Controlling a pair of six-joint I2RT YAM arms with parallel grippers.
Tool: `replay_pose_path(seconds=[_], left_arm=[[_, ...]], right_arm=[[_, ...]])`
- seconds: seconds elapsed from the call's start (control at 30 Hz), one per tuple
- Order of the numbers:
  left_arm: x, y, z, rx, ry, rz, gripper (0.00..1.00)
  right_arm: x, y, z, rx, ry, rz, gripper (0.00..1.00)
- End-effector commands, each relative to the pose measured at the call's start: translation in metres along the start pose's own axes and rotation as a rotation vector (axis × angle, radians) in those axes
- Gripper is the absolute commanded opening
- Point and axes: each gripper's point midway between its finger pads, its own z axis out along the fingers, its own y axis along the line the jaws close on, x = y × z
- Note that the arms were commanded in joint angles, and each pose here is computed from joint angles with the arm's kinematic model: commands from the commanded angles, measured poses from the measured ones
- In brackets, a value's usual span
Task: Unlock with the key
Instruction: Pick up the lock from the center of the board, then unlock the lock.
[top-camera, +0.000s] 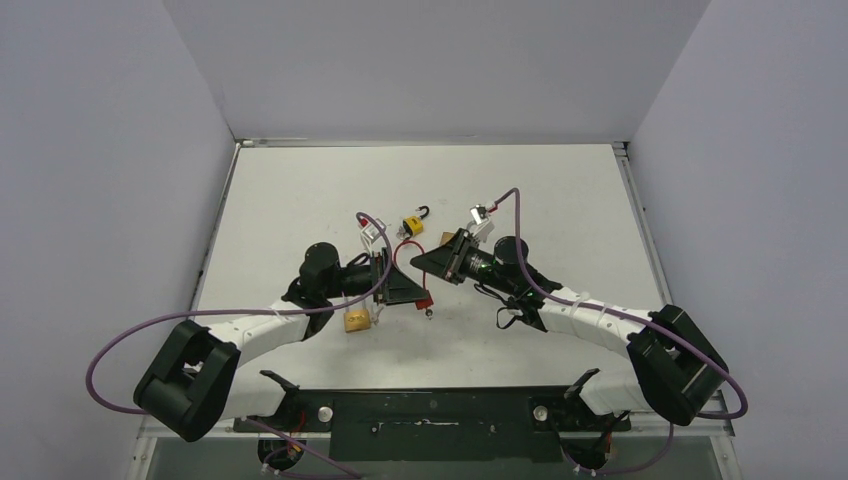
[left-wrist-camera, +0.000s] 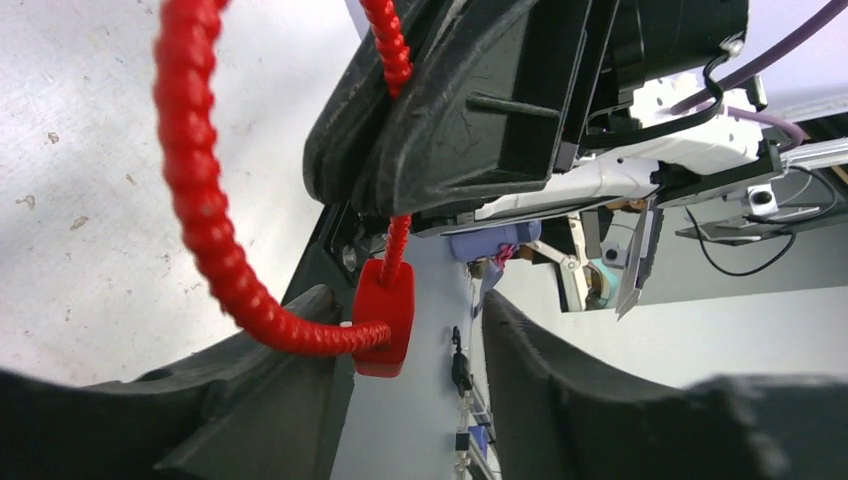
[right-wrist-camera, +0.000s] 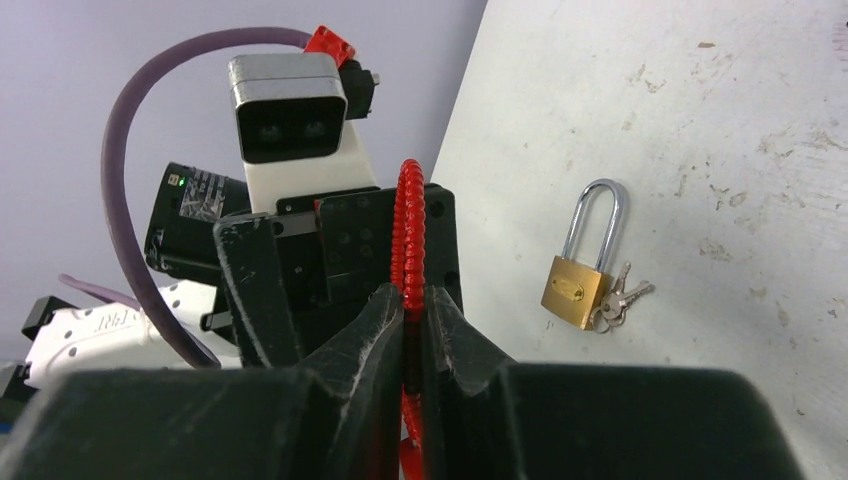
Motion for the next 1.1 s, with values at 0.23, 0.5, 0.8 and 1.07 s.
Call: replay_pose_path(seconds=[0.23,0.5,0.8,1.07], left_arm=[[-0.01,-0.016,0.004,0.052,-0.064,0.068,0.48],[-0.009,-0.018,0.007,0.059,-0.065,0.068,0.05],[-0.034,-0.042,0.001,0.087,-0.215,0.142,0.0],[-0.064,-0.063,-0.006,0.115,-0.38,0.104,0.0]], right_arm=[[-0.027,0.015,0.007,-0.022,-0.125,0.088,0.0],[-0.028,0.009,0.007,0.011,-0.129,0.126,0.0],[-0.027,0.026,-0.028,-0.083,-0.187,0.011,0.76],[-0.003,0.051,-0.06,-0.25,-0.182,-0.04,0.65]])
